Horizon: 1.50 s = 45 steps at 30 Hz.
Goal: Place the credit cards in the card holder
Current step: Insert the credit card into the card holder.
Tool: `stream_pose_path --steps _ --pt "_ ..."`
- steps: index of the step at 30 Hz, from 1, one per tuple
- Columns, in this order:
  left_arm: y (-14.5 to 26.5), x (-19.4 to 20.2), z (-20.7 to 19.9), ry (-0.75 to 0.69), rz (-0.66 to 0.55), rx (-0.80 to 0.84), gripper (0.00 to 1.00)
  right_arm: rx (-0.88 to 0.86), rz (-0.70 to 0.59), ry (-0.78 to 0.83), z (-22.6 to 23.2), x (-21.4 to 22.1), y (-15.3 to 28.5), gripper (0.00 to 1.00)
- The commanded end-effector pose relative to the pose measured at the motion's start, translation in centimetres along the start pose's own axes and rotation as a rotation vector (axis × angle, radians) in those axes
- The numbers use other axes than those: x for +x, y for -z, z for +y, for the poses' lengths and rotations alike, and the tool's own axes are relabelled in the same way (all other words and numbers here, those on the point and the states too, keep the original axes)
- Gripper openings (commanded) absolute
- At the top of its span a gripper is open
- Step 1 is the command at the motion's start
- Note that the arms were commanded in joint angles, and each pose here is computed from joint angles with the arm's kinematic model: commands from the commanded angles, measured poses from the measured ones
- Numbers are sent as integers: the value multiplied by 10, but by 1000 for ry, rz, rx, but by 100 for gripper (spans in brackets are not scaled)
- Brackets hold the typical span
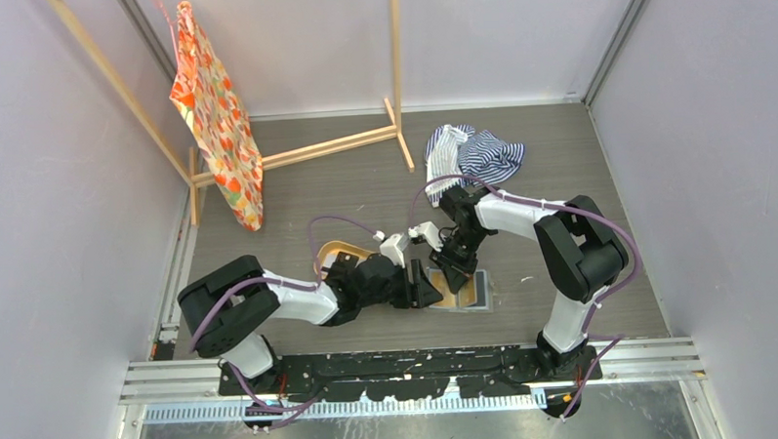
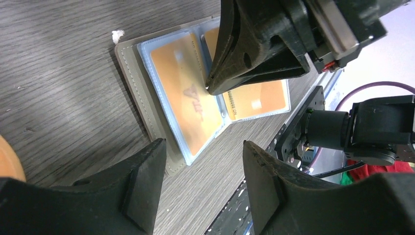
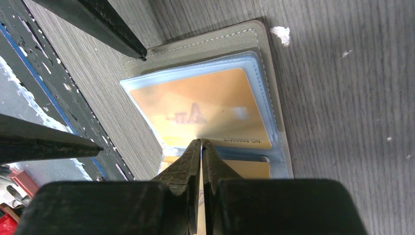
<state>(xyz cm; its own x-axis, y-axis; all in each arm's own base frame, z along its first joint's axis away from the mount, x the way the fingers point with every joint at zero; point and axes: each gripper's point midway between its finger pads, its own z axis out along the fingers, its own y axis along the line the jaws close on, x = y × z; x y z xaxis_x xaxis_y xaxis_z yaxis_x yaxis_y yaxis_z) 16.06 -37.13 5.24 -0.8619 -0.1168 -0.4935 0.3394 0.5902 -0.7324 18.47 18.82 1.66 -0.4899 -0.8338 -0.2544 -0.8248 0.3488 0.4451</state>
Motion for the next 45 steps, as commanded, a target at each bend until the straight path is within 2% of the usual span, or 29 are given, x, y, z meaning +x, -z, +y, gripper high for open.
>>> stream_pose_path --steps 1,17,26,45 --pt "6 -16 -20 -36 -49 47 61 3 -4 -2 -3 -4 3 10" --pt "4 -12 -12 -5 -25 -4 56 3 5 -9 -4 -3 2 11" --pt "0 -11 -16 0 -15 18 49 3 4 -9 -4 -3 2 11" --pt "-6 -9 -24 15 2 56 40 0 8 -12 -3 -2 1 11"
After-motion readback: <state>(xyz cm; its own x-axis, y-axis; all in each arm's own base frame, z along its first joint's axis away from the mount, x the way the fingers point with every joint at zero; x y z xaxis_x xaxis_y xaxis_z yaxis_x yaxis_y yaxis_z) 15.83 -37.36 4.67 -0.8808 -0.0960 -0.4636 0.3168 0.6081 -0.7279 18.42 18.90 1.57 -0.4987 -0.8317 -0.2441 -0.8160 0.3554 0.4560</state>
